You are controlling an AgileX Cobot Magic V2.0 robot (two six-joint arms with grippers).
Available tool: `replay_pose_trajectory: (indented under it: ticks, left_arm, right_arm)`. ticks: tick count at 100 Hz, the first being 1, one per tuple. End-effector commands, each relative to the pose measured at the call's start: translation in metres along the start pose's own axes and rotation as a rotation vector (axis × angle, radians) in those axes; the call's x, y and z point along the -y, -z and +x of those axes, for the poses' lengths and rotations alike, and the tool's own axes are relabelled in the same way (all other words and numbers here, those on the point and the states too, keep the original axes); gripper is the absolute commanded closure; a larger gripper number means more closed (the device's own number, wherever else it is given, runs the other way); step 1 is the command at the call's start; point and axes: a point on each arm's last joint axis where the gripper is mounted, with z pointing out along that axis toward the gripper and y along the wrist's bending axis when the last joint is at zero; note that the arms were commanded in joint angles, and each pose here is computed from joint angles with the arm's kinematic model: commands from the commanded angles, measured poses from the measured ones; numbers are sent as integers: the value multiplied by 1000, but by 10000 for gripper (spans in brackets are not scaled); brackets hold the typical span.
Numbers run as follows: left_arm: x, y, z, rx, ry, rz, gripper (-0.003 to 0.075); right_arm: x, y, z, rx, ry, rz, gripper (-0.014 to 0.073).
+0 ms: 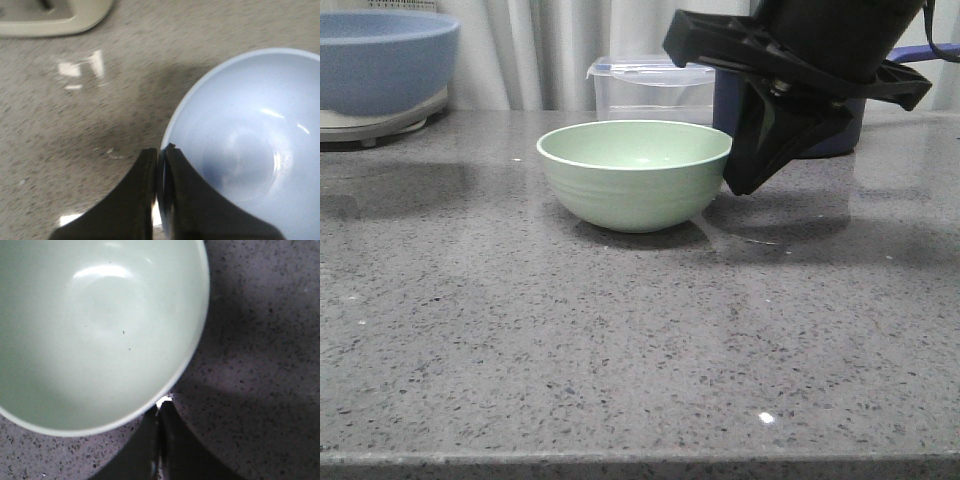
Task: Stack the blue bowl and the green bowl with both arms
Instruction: 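Carry the blue bowl over the green bowl and lower it inside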
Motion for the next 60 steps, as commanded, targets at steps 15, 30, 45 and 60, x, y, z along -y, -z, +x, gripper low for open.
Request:
replay_pose_trajectory:
  ticks: [15, 30, 45, 60]
  left_arm:
    - [47, 22, -19, 99, -77, 136, 741]
    - [79, 11, -21, 53, -128, 221, 741]
    - [106, 0, -20, 24, -180, 273, 741]
    - [124, -11, -16, -14, -211, 305, 741]
  right_arm:
    - [-6, 16, -9, 88, 4, -29, 675]
    - [-6, 16, -9, 88, 4, -29, 675]
    - [-6, 16, -9, 88, 4, -29, 675]
    - [-6, 16, -9, 88, 4, -29, 675]
